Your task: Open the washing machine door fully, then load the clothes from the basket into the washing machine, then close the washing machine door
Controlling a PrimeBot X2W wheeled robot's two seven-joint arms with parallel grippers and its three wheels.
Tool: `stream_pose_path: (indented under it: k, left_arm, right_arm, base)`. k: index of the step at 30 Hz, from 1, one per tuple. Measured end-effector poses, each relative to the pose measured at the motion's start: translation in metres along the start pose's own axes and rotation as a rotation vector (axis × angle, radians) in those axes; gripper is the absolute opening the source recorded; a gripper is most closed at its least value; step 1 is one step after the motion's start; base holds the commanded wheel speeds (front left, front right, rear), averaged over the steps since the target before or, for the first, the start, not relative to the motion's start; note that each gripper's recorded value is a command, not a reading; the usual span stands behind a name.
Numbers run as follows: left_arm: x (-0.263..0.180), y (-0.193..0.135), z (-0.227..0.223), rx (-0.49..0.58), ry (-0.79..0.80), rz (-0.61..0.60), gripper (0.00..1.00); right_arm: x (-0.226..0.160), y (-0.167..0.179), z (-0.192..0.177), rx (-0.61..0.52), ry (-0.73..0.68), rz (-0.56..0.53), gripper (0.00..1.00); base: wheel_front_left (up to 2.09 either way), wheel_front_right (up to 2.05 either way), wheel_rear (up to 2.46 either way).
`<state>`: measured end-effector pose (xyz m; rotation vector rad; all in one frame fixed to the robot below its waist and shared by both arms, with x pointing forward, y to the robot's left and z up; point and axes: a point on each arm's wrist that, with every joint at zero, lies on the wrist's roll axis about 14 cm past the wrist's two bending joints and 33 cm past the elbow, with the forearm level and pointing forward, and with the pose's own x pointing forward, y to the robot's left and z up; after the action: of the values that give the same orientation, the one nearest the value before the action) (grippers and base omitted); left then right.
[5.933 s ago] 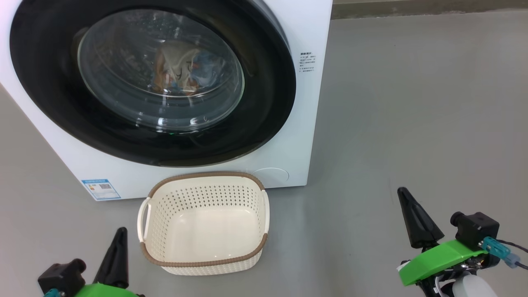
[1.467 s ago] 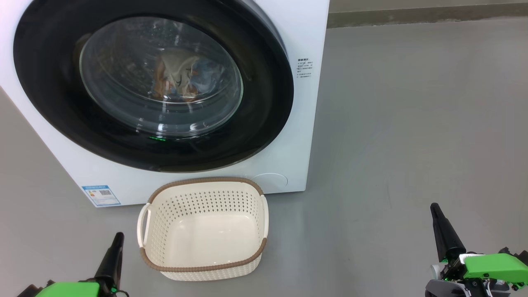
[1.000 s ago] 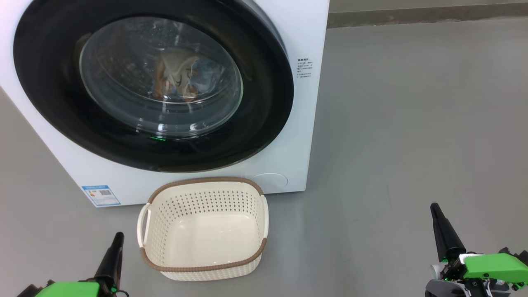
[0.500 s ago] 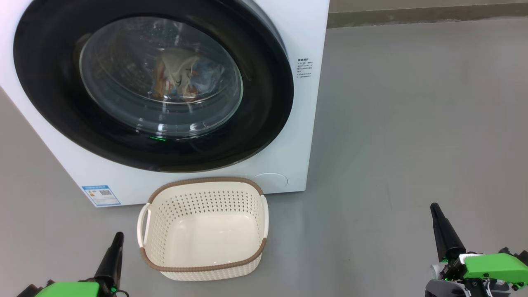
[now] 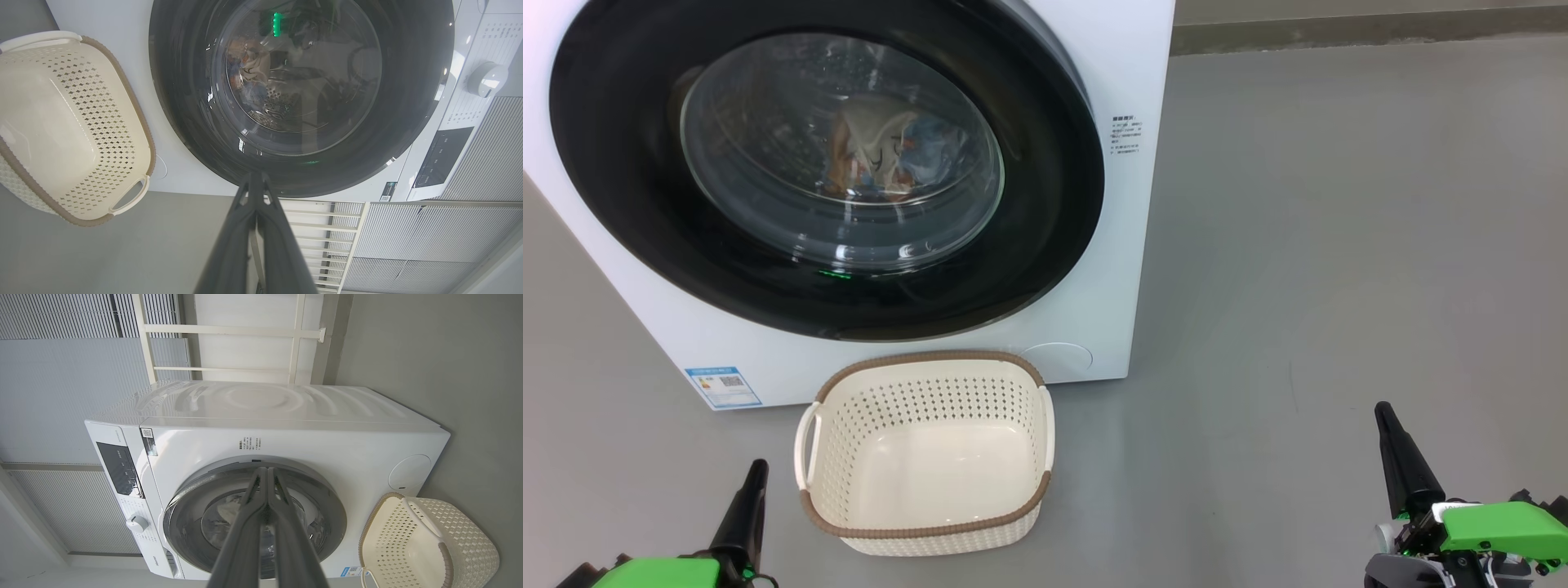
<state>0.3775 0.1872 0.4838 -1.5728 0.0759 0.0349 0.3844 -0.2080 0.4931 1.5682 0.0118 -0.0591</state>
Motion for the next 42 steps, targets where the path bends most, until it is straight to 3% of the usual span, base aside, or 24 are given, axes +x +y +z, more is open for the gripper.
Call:
stream_pose_path:
  k: [42]
  left_arm:
    - [0.0, -0.0001, 0.0, 0.0, 0.0, 0.0, 0.0]
  right_arm:
    - [0.0, 0.0, 0.0, 0.0, 0.0, 0.0, 0.0]
  base:
    - [0.0, 0.0, 0.0]
